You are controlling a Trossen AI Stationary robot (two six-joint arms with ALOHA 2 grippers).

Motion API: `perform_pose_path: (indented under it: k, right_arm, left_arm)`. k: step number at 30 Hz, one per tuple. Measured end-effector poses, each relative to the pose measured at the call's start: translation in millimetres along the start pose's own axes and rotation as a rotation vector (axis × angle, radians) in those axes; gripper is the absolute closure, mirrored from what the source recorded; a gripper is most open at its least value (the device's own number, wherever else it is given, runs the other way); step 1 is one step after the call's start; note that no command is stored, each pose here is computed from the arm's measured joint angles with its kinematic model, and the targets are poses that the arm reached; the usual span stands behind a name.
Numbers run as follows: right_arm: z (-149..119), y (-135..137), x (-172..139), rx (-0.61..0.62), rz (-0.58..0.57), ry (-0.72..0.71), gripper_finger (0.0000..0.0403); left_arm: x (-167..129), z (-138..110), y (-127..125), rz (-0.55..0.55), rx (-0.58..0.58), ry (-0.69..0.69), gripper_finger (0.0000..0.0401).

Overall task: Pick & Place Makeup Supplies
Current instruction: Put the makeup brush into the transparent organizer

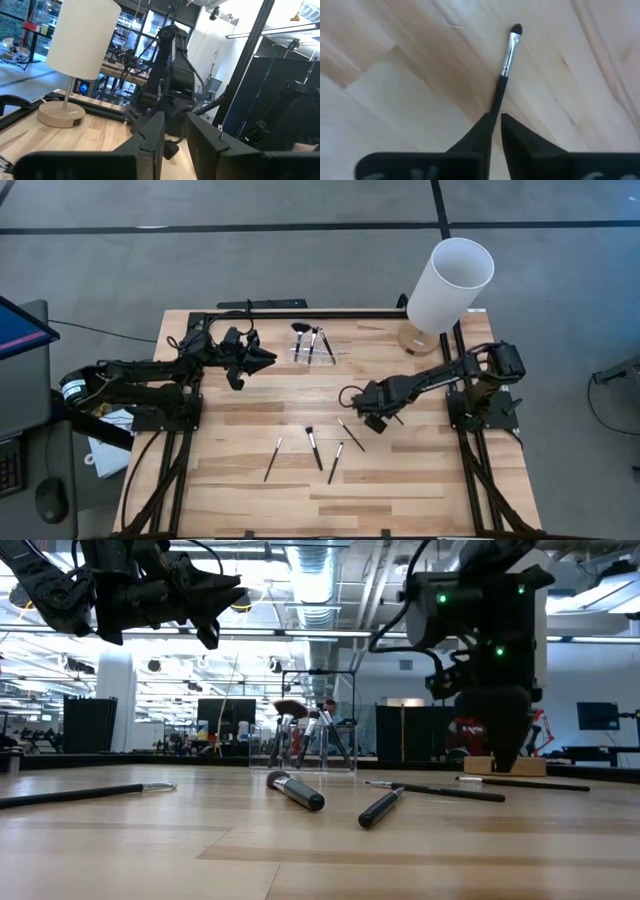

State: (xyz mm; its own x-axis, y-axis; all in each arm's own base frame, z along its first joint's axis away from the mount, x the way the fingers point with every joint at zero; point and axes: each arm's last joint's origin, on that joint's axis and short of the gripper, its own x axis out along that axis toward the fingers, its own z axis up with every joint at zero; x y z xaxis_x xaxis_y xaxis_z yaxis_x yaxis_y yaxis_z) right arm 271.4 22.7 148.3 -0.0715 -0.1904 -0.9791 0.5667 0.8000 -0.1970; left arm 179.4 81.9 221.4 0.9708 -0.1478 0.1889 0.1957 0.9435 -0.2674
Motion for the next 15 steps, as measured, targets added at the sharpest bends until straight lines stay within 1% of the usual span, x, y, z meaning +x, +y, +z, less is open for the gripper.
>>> perform_pose_path:
  k: [3,6,10,15]
  right_arm:
    - [2.9,-2.1,1.3,-0.013,0.006,-0.007,0.0345]
    - [4.4,-2.3,1.5,-0.029,0.013,-0.014,0.0332]
    - [4.3,-3.6,2.6,-0.065,0.009,-0.010,0.0329]
    - [5.7,-7.6,3.7,-0.058,0.001,0.003,0.0333]
  left_arm:
    - [0.0,0.0,0.0,0.000,0.000,0.000,0.0325]
    - [0.0,0.0,0.0,0.000,0.000,0.000,0.0325]
    - [0.0,0.0,0.0,0.000,0.000,0.000,0.0325]
    - [0.0,0.1,0.0,0.000,0.000,0.000,0.0325]
